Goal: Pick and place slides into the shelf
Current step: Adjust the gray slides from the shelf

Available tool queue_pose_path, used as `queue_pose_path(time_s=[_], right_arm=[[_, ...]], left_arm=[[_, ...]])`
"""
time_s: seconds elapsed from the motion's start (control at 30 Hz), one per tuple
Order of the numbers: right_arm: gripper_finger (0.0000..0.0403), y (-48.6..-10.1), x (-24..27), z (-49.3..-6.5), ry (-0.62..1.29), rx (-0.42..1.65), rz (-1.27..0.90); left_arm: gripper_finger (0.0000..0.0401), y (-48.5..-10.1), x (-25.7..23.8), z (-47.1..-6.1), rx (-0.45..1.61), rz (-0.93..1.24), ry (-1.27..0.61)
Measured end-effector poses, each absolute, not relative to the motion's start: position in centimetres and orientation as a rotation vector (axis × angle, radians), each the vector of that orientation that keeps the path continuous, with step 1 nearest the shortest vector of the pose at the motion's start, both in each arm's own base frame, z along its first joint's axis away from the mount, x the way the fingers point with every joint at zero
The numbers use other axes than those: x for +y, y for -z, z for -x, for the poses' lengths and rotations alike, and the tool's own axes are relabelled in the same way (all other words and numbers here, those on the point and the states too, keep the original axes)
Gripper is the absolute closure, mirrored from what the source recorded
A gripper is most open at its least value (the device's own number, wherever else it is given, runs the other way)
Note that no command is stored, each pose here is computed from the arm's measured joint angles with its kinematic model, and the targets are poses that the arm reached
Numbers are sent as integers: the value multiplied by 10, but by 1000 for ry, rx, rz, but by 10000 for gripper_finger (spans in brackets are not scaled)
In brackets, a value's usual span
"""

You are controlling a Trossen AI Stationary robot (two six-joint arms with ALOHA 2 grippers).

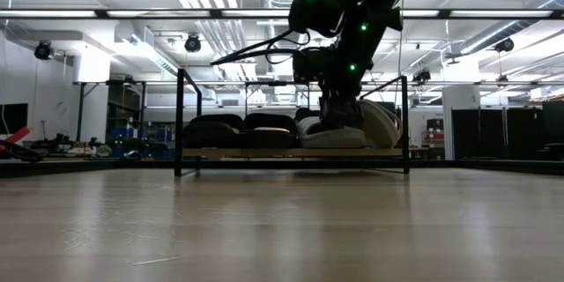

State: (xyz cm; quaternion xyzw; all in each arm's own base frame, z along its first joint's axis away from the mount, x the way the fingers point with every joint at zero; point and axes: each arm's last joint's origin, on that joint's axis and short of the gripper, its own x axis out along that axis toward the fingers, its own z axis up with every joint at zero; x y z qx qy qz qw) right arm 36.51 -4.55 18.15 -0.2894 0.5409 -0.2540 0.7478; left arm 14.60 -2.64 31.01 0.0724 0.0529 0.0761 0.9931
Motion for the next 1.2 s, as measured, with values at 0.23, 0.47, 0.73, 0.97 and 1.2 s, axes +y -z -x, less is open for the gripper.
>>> queue_pose_path(time_s=[0.23, 0.47, 0.73, 0.97, 1.2], right_arm=[[345, -182, -45, -367, 560, 1165, 627], [392, -183, -45, -368, 570, 1136, 600], [394, -185, -45, -371, 588, 1098, 515], [394, -185, -43, -372, 584, 1077, 482], [392, -186, -36, -373, 564, 1062, 486]], left_arm=[[401, -310, -26, -146, 106, -145, -153], [401, -310, -26, -146, 106, -145, -152], [401, -310, -26, -146, 106, -145, -153], [401, -310, -26, -146, 106, -145, -153], [401, -310, -26, -146, 106, -145, -153]])
